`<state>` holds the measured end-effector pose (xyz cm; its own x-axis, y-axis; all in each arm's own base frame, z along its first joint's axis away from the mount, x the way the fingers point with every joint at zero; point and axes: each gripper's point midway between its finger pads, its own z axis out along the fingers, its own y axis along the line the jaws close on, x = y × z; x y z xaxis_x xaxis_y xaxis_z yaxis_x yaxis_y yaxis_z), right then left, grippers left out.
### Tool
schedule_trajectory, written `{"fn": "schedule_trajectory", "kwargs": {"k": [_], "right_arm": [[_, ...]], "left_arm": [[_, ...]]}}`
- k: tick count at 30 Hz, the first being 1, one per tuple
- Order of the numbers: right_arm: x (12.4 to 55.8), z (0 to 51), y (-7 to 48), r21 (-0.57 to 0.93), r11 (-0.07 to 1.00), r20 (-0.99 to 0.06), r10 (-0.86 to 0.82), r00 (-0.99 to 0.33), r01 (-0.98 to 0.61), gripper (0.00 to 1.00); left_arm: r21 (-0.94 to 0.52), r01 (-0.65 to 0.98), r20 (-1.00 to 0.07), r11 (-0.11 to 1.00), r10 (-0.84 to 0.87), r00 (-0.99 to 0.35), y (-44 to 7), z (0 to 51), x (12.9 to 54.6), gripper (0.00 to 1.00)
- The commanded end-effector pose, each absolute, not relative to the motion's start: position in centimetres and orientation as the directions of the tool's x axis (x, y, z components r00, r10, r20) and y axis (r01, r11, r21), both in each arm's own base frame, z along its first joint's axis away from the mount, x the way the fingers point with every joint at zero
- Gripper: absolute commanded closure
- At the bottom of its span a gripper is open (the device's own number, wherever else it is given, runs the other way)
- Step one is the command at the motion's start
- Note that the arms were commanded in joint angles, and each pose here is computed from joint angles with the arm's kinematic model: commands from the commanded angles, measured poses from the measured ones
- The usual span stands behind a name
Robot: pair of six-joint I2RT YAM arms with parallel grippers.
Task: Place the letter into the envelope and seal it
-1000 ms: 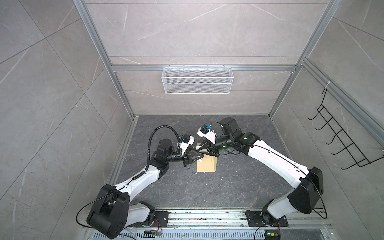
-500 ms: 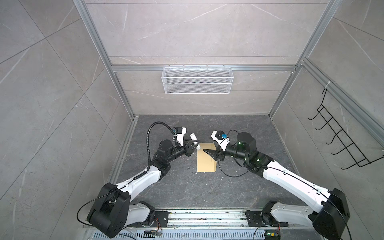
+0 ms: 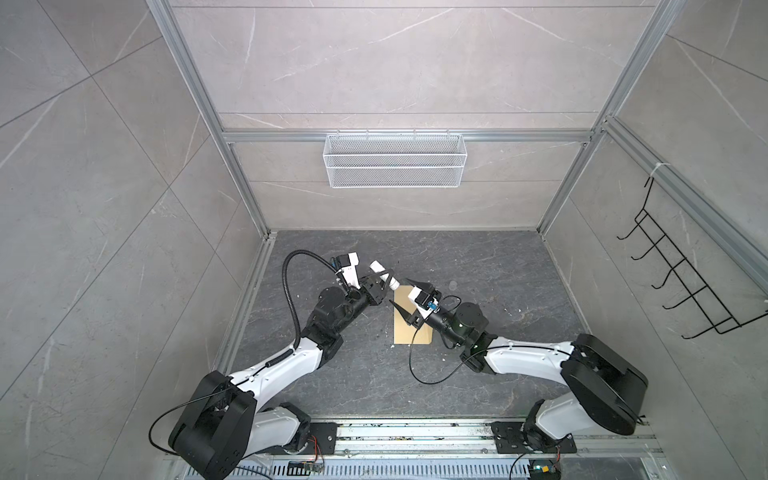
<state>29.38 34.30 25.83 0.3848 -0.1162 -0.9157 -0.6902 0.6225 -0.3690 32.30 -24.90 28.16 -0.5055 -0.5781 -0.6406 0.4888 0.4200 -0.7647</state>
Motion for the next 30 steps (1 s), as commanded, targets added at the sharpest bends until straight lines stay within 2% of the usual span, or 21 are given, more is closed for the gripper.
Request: {"fn": "schedule_trajectory", "kwargs": {"k": [1, 22, 30], "right_arm": [[29.4, 28.5, 33.6, -0.393, 0.699, -0.868, -0.068, 0.492, -0.597, 0.35], [30.4, 27.3, 34.9, -0.385, 0.696, -0.876, -0.068, 0.478, -0.606, 0.59], [30.6, 27.1, 35.2, -0.386, 0.692, -0.877, -0.07, 0.476, -0.61, 0.62]], "left_arm": [[-0.76, 0.539, -0.624, 0.362, -0.639, -0.45, -24.4, 31.3, 31.9, 1.0], [-0.754, 0.549, -0.631, 0.36, -0.63, -0.454, -24.5, 31.5, 31.7, 1.0], [-0.753, 0.553, -0.632, 0.356, -0.624, -0.459, -24.7, 31.5, 31.6, 1.0]]}}
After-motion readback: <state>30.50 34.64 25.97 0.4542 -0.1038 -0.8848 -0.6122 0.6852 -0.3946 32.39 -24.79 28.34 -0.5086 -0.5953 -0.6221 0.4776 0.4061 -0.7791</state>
